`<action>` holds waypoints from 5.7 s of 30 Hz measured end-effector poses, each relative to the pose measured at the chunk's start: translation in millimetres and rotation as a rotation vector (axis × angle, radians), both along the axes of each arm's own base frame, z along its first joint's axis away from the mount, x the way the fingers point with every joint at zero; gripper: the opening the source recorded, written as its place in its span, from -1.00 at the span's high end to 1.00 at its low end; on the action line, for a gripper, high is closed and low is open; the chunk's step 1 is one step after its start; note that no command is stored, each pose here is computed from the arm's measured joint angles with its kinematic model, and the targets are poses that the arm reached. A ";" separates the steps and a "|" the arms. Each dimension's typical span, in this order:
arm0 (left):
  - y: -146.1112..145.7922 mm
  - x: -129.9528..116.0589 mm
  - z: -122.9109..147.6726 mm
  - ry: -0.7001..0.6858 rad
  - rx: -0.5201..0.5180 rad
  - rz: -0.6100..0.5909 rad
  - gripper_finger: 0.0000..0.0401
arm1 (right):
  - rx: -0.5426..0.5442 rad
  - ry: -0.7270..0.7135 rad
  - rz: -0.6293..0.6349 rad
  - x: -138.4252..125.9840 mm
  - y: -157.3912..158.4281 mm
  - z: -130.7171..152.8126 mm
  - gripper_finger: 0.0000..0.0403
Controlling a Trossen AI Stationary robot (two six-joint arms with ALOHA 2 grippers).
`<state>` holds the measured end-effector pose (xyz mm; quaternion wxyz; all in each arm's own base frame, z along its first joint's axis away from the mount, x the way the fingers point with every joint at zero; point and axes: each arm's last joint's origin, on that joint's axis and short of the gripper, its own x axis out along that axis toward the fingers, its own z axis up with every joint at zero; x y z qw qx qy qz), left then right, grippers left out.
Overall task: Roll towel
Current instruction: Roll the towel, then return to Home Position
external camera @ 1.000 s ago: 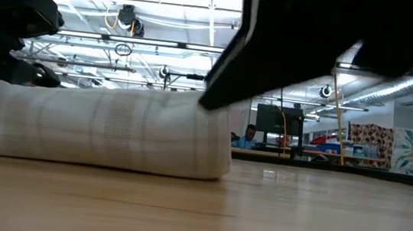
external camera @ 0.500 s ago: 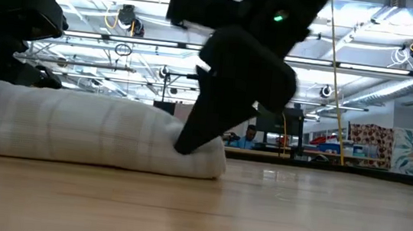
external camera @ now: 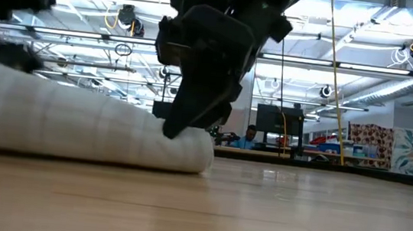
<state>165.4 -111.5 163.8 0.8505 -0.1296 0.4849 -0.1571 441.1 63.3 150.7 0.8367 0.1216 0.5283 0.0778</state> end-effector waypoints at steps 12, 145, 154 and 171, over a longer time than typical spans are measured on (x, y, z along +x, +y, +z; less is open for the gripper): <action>6.0 -5.4 29.9 -0.460 0.201 0.177 -0.32 | 0.089 0.010 -0.036 2.8 -20.1 -0.3 -0.12; 20.7 -14.2 0.1 -0.737 0.000 0.123 0.95 | -0.433 -0.554 -0.031 -5.8 96.1 63.4 1.00; 36.3 -5.5 57.3 -1.058 0.251 -0.051 0.95 | -0.520 -0.537 0.010 -78.1 52.6 180.5 1.00; 94.6 -14.5 53.9 -0.919 0.385 0.131 0.95 | -0.452 -0.671 0.034 -176.4 36.0 135.1 1.00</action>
